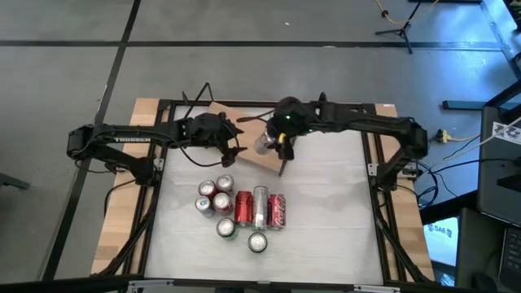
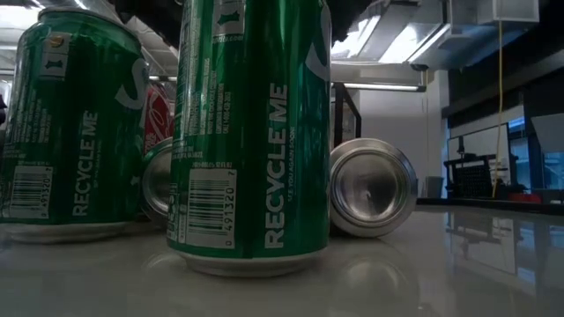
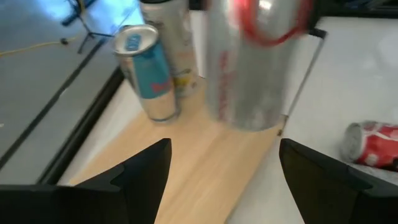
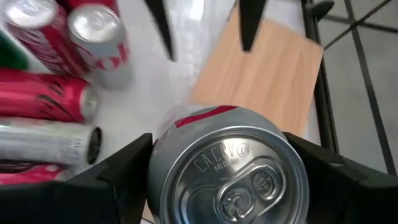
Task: Place canned beverage on shelf
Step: Put the right silver soda can on the shelf
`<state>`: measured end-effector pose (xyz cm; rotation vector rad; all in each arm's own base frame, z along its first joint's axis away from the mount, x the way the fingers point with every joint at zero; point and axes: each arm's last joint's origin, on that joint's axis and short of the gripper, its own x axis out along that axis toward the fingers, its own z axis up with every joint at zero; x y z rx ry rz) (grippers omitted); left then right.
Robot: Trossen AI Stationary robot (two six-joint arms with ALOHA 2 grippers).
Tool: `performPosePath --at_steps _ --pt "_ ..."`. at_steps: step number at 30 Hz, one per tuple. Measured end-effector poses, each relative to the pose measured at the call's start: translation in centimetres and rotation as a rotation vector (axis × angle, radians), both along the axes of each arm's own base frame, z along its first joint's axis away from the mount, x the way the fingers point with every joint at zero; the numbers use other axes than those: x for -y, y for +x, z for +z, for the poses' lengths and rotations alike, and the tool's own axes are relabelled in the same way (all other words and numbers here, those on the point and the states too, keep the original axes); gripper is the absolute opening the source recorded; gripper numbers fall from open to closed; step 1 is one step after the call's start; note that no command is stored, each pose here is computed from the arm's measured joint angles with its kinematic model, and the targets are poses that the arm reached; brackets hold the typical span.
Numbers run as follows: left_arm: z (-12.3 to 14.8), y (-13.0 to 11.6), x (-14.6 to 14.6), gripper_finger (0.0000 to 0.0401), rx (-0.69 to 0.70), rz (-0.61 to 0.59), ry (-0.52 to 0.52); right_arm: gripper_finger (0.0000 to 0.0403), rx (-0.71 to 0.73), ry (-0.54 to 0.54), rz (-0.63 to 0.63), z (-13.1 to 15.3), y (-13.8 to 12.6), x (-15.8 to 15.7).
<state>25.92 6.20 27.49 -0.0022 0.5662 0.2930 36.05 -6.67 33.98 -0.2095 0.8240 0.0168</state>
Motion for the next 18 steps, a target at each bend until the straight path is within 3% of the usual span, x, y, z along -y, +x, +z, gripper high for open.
performPosePath --at_steps 10,18 --pt "-1.3 0.9 -0.2 0.0288 -0.048 -0.005 -0.017 0.0308 -0.124 -0.019 0.045 -4.2 2.3 0.8" --pt "-3.4 2.1 -0.5 0.0288 -0.113 -0.005 -0.033 0.0309 -0.166 -0.012 0.047 -5.6 2.9 0.9"
